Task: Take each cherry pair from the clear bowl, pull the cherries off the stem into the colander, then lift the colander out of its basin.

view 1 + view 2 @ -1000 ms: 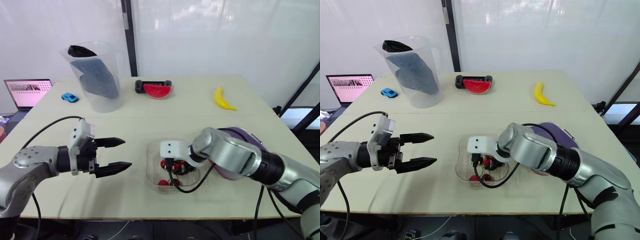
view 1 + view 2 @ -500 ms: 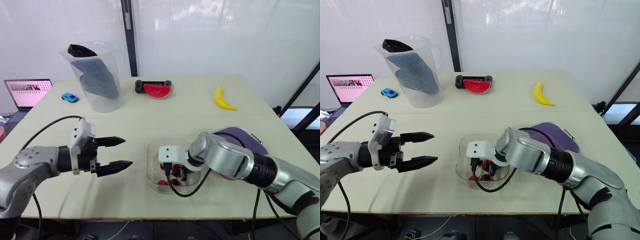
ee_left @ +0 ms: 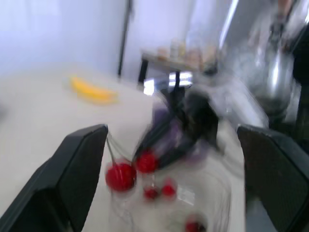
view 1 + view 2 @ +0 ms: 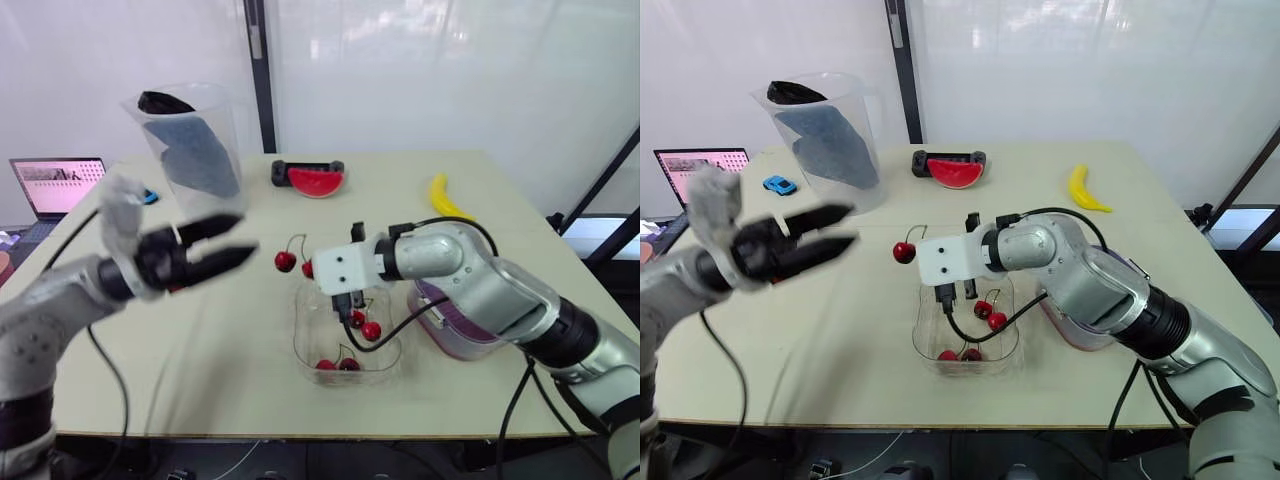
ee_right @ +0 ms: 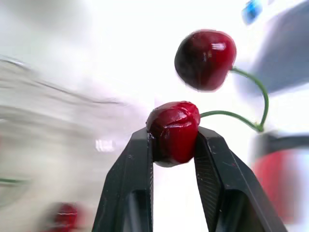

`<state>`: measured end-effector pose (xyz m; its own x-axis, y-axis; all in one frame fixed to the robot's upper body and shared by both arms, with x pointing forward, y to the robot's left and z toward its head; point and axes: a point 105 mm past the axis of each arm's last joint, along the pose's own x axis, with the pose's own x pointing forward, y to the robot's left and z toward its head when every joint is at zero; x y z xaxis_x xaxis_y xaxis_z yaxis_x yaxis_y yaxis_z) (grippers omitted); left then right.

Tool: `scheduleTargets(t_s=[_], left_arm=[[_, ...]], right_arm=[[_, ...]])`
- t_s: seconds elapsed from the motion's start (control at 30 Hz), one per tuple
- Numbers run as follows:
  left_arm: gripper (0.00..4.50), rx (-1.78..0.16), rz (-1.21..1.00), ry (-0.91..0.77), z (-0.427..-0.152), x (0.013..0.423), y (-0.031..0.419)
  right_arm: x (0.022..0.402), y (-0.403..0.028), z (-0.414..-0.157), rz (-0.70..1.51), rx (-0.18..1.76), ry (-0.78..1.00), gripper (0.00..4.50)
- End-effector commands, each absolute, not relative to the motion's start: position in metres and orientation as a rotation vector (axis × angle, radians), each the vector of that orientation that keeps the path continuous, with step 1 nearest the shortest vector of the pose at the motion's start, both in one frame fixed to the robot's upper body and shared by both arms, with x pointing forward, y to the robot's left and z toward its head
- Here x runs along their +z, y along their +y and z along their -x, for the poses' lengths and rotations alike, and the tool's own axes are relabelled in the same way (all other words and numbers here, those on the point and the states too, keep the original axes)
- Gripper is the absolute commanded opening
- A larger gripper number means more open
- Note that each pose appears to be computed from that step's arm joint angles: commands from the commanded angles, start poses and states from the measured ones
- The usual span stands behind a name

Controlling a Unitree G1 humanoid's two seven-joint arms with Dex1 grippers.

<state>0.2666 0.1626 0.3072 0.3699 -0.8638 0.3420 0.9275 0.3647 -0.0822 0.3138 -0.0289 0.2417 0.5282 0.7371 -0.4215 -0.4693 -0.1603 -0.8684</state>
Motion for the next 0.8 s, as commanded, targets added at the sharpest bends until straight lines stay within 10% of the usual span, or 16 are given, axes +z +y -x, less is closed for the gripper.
scheduleTargets(t_s=[0.03,0.8], left_arm=[[4.5,-1.177,0.328,-0.293,-0.265,0.326,0.165],[4.5,-1.164,0.01,0.045,-0.31,0.267,0.114]], right_arm=[[0.263,-0.027,-0.314,1.447,1.003,-0.445,0.86],[0.231,-0.021,-0.3,1.973,0.875,-0.749,0.86]])
